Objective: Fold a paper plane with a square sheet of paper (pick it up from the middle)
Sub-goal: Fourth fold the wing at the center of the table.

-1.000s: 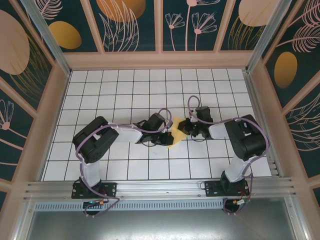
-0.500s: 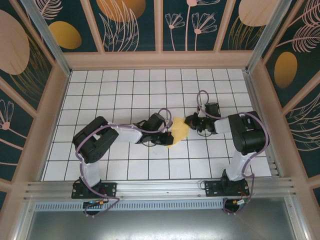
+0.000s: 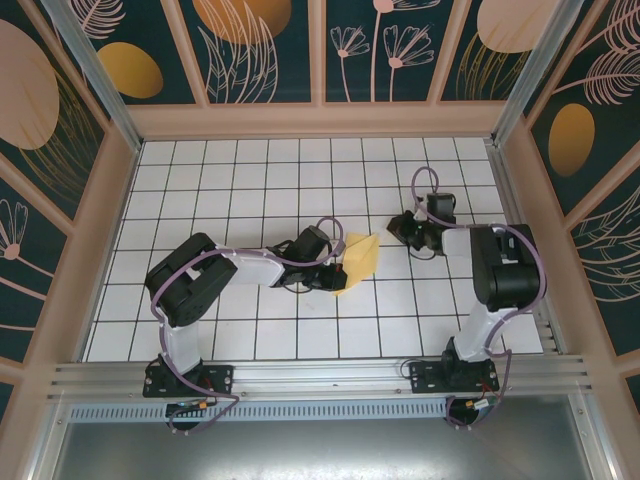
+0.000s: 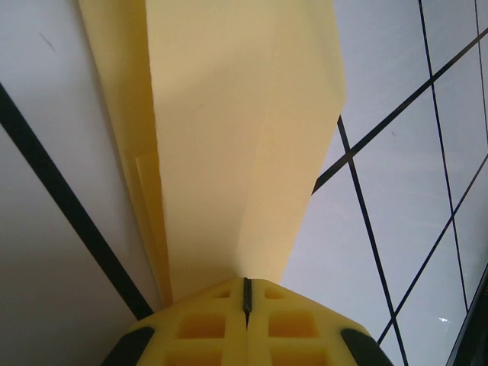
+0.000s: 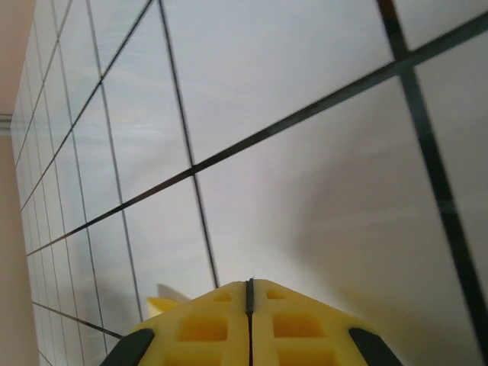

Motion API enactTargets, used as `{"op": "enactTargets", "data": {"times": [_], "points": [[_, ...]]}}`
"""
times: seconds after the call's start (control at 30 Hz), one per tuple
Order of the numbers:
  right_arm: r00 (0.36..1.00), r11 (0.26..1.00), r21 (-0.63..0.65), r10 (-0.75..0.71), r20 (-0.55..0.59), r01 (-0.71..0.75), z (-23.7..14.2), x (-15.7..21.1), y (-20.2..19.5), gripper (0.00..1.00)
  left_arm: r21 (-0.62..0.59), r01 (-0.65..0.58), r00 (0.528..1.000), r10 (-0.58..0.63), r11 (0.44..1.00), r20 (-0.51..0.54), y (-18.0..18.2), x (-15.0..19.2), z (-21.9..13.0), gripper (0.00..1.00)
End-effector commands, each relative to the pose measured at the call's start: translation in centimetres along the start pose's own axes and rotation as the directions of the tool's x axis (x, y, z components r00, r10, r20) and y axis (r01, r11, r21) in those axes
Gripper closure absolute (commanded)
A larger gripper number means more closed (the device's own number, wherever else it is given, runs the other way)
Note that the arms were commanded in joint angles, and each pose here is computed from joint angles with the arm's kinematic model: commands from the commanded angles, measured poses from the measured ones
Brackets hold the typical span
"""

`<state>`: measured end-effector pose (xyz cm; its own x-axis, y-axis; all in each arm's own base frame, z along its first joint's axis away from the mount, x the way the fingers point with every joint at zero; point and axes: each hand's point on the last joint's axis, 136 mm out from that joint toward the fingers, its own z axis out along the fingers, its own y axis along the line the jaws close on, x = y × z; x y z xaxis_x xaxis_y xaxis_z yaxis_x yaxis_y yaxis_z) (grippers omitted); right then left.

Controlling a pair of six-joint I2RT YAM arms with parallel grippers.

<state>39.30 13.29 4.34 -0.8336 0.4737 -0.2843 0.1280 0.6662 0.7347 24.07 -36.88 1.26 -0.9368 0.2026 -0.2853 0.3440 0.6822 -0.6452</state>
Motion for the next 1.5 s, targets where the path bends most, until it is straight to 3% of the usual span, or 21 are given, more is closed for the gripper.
{"op": "enactTargets", "data": {"times": [0.0, 0.2, 0.4, 0.57, 0.9, 1.2, 1.47], "points": [[0.997, 0.996, -0.036, -0.078, 0.029, 0.079, -1.5, 0.3, 3.2, 0.94, -0.231, 0.074, 0.982, -0.112, 0.97, -0.152, 6.5, 5.6, 0.0, 1.0], [0.987, 0.985, -0.094, -0.147, -0.061, 0.141, -1.0, 5.7, 6.6, 1.0, -0.227, 0.07, 0.982, -0.107, 0.971, -0.155, 6.4, 5.6, 0.0, 1.0], [0.976, 0.988, -0.094, -0.137, -0.171, 0.123, 0.5, 11.4, 5.5, 1.0, -0.228, 0.072, 0.982, -0.109, 0.971, -0.152, 6.4, 5.5, 0.1, 1.0], [0.971, 0.993, -0.035, -0.119, -0.206, 0.114, 1.8, 13.0, 3.2, 1.0, -0.228, 0.073, 0.982, -0.109, 0.971, -0.151, 6.4, 5.6, 0.1, 1.0], [0.991, 0.988, 0.117, -0.089, -0.103, 0.101, 3.2, 7.1, 0.2, 1.0, -0.256, 0.068, 0.981, -0.111, 0.964, -0.157, 7.2, 6.2, -0.2, 1.0], [0.998, 0.991, 0.128, -0.04, -0.053, 0.047, 3.2, 2.5, -1.5, 1.0, -0.258, 0.069, 0.981, -0.113, 0.964, -0.157, 7.2, 6.3, -0.2, 1.0], [0.997, 0.992, 0.104, -0.073, -0.014, 0.074, 2.1, 0.4, 0.3, 1.0, -0.26, 0.07, 0.981, -0.113, 0.963, -0.156, 7.3, 6.3, -0.2, 1.0]]}}
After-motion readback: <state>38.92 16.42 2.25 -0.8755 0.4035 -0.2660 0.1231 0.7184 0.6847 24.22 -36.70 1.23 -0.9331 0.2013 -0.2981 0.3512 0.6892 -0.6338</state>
